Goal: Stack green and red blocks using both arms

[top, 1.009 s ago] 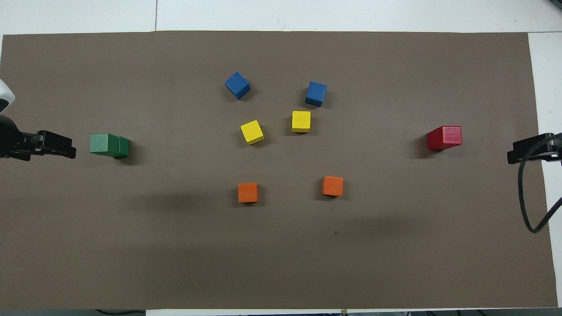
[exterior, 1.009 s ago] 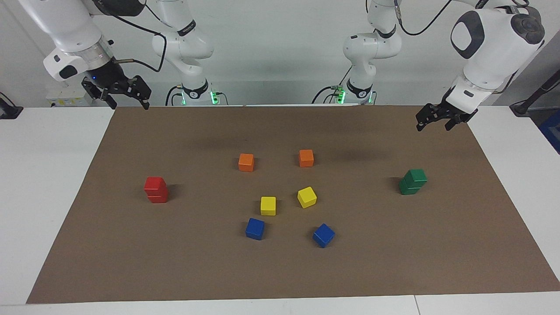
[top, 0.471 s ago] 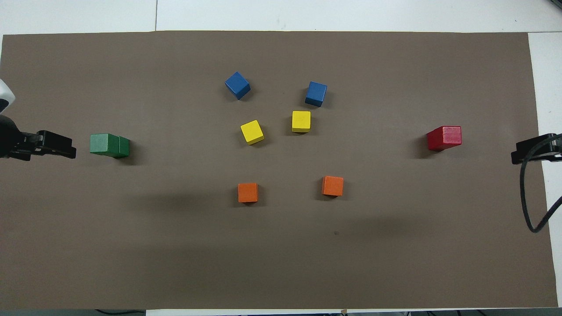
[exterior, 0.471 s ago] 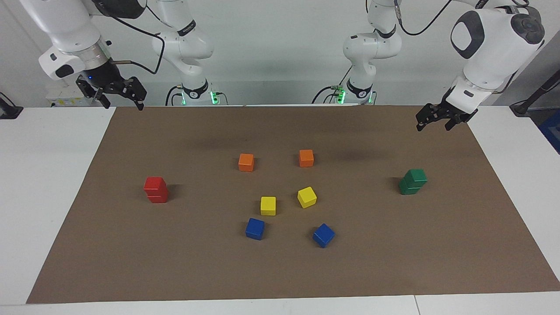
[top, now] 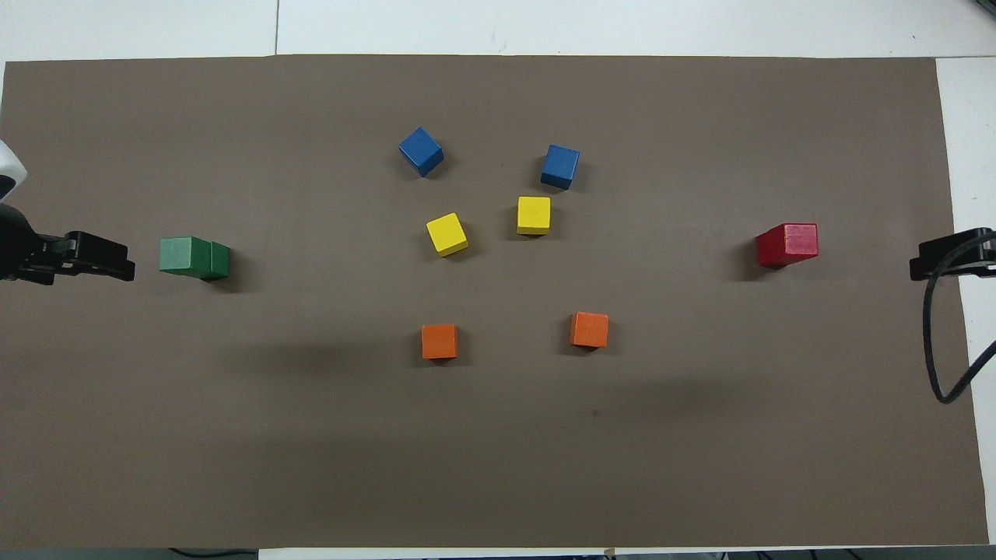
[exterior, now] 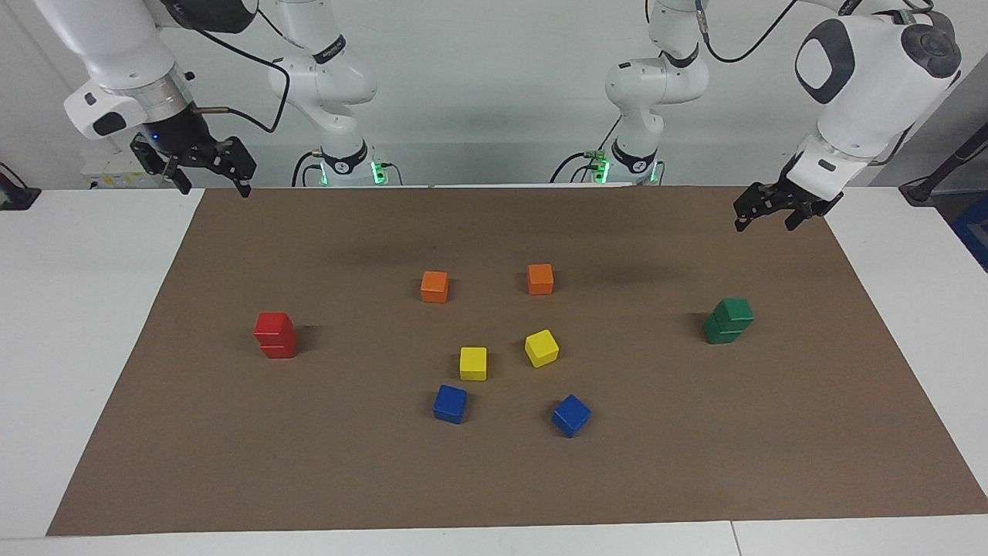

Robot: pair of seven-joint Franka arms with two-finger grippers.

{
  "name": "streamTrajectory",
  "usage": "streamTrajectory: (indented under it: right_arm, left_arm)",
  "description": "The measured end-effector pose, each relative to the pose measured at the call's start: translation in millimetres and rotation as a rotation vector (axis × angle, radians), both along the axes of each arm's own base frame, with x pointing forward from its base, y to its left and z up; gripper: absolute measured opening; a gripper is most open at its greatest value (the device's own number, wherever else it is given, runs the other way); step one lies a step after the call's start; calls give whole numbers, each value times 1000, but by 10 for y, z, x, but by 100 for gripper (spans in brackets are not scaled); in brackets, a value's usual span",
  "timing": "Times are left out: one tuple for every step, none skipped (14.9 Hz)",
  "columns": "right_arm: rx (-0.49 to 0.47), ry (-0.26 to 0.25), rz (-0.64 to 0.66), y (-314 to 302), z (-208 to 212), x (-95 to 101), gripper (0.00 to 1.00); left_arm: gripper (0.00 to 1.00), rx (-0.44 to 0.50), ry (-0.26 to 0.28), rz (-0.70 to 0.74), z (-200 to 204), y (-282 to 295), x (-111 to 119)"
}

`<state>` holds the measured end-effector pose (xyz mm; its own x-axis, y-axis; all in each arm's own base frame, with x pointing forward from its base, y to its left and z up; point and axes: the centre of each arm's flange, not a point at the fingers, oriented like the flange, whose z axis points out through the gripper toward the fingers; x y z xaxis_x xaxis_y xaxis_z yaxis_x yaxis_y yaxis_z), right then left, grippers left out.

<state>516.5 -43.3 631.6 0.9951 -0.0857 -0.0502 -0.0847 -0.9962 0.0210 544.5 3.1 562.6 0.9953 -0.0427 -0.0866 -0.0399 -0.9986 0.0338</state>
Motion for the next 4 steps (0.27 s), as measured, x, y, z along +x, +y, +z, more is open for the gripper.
streamTrajectory:
  right_arm:
    - [0,0,-1,-7,0,-1,100]
    - [0,0,-2,-12,0,-1,100]
    - [0,0,-3,-14,0,-1,100]
    - [0,0,-3,-15,0,-1,100]
  left_arm:
    - [100,0,0,0,0,0,0]
    - [100,0,0,0,0,0,0]
    - [100,0,0,0,0,0,0]
    - [100,0,0,0,0,0,0]
